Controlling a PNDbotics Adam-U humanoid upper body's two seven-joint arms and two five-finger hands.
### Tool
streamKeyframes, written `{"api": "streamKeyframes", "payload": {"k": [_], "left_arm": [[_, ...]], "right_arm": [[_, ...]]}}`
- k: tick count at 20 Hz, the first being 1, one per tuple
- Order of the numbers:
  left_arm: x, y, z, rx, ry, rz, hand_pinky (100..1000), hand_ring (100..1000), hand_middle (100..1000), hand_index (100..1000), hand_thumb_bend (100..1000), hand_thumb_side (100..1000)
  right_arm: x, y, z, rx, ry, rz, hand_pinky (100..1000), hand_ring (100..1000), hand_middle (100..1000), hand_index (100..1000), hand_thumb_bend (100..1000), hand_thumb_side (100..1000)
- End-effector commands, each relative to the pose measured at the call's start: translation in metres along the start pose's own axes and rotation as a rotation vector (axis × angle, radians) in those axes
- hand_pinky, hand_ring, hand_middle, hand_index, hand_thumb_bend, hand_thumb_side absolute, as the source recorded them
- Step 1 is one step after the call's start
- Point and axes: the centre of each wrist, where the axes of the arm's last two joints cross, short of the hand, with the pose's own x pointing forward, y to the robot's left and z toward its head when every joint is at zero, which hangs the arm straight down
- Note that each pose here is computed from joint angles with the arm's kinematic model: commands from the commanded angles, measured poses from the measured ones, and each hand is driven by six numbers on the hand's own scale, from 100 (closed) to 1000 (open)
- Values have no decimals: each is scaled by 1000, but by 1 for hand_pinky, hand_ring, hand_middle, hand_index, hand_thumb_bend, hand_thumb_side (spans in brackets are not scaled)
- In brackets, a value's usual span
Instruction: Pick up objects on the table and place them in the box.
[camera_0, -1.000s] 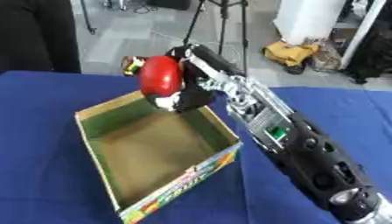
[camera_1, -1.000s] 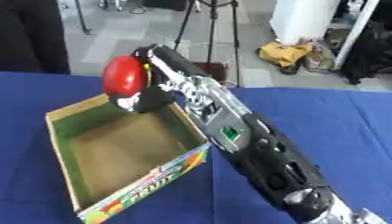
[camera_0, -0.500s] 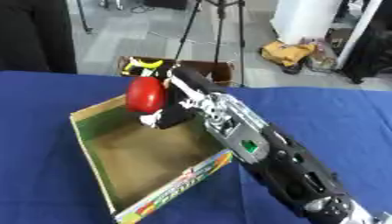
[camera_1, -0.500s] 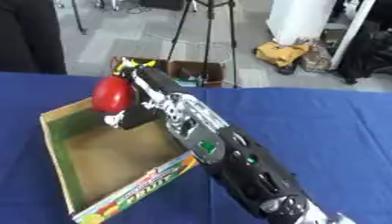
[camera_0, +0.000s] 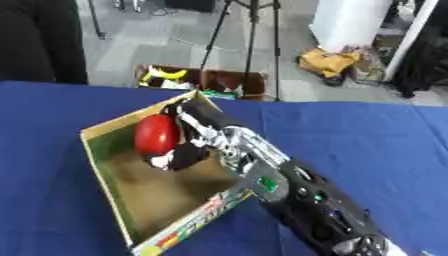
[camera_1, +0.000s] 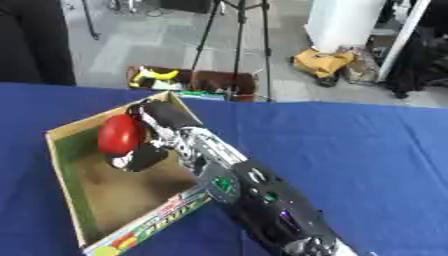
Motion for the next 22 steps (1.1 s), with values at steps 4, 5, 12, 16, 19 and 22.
{"api": "streamKeyframes", "payload": {"k": [4,5,12,16,19,22], "left_arm": [[7,3,-4,0,-30,-5,309,594,626,677,100,888],[7,3,-4,0,-30,-5,309,594,626,677,100,888],[7,3,-4,1,-29,-5,310,594,626,677,100,888],[7,3,-4,1,-26,-4,311,594,626,677,100,890],[6,3,-4,0,-25,-5,311,594,626,677,100,890],[6,3,-3,1,-22,-6,312,594,627,678,100,889]], "right_arm": [[-3,3,-2,42,-6,84,407,460,582,624,100,382],[-3,4,-2,51,-6,93,421,476,603,643,100,391],[0,5,-1,204,-60,180,763,789,882,824,448,660],[1,0,1,273,-79,202,850,852,932,908,770,750],[7,-11,4,259,-101,188,880,870,945,933,841,781],[13,-24,9,215,-108,175,911,895,970,946,873,796]]}}
